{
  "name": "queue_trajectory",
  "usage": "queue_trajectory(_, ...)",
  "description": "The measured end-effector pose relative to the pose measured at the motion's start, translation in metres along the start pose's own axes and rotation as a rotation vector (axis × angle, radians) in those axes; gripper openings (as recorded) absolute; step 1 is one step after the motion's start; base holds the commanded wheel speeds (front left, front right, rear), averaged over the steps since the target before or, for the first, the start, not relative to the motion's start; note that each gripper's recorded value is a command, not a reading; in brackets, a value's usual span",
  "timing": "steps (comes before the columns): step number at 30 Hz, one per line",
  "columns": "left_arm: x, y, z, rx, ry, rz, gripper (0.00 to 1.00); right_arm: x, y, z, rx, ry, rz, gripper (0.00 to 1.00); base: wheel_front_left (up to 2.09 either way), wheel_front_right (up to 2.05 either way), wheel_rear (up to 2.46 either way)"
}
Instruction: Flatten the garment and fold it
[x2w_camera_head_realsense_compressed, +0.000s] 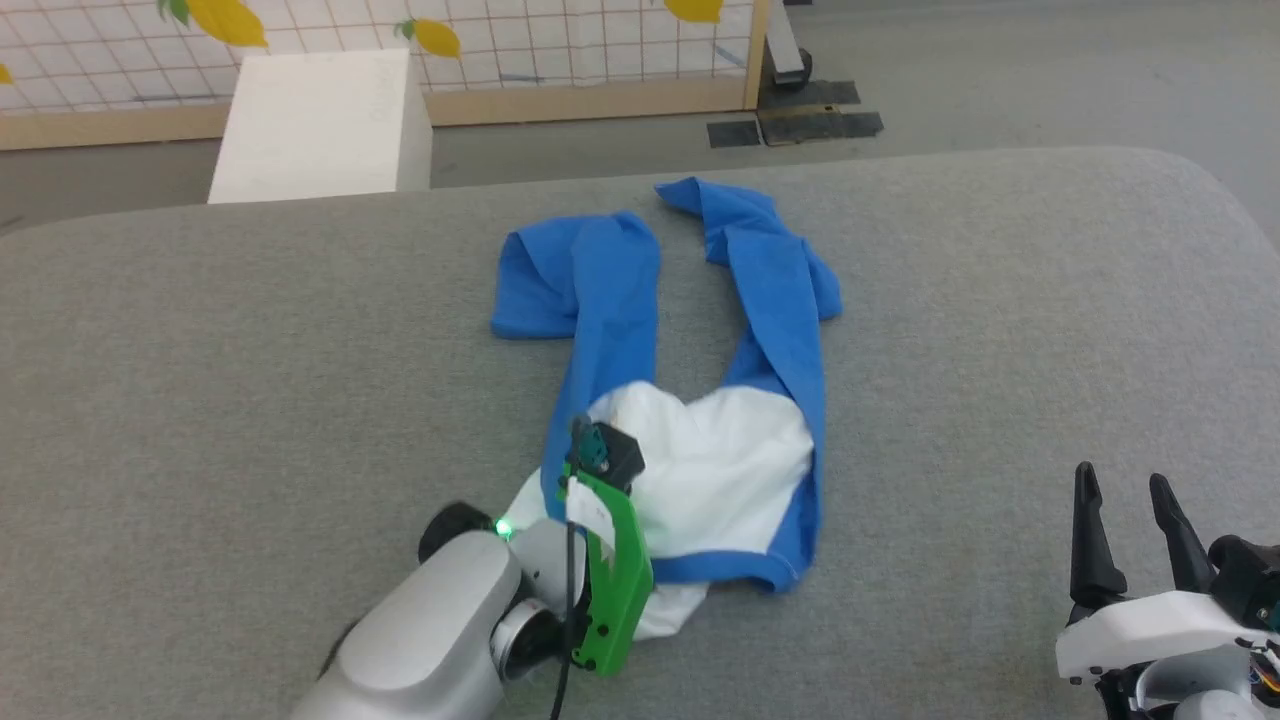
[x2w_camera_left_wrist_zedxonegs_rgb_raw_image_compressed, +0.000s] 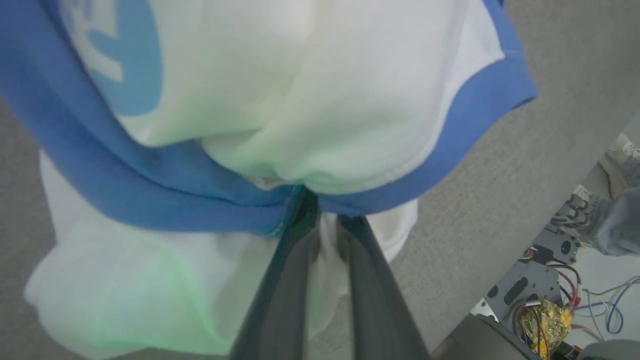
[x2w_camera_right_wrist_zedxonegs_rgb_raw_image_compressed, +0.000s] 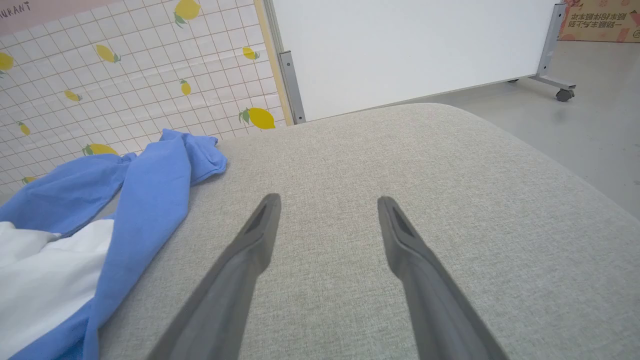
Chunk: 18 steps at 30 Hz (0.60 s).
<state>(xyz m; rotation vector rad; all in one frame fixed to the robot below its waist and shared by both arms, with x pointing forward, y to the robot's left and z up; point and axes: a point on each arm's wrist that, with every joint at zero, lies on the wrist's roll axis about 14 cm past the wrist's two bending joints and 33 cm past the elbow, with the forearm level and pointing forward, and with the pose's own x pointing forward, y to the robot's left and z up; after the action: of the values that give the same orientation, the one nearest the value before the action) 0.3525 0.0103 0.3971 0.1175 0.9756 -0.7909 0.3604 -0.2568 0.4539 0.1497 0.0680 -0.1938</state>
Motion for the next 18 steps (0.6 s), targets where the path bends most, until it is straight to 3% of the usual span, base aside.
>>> queue_trajectory(1, -0.001, -0.003, -0.003, -0.028, -0.001, -0.019, 0.0, 0.0, 0.001, 0.001, 0.001, -0.002, 0.004, 1.0, 0.0, 0.0, 0.0)
queue_trajectory(2, -0.003, -0.004, -0.002, -0.049, -0.013, -0.027, 0.27, 0.001, 0.002, 0.001, 0.001, -0.004, 0.005, 1.0, 0.0, 0.0, 0.0)
queue_trajectory(3, -0.007, -0.003, 0.001, -0.068, -0.033, -0.03, 1.0, 0.001, 0.003, 0.002, 0.002, -0.007, 0.008, 1.0, 0.0, 0.0, 0.0)
queue_trajectory(7, -0.036, 0.01, 0.039, -0.186, -0.215, -0.022, 1.0, -0.004, 0.008, -0.001, 0.002, 0.002, 0.027, 1.0, 0.0, 0.0, 0.0)
queue_trajectory(11, -0.094, 0.038, 0.097, -0.293, -0.518, 0.036, 1.0, -0.006, 0.015, 0.003, 0.013, -0.01, 0.049, 1.0, 0.0, 0.0, 0.0)
queue_trajectory(14, -0.152, 0.077, 0.124, -0.353, -0.765, 0.16, 1.0, -0.005, 0.022, 0.007, 0.028, -0.024, 0.067, 1.0, 0.0, 0.0, 0.0)
queue_trajectory(18, -0.225, 0.122, 0.128, -0.391, -1.094, 0.363, 1.0, -0.004, 0.032, 0.006, 0.039, -0.02, 0.094, 1.0, 0.0, 0.0, 0.0)
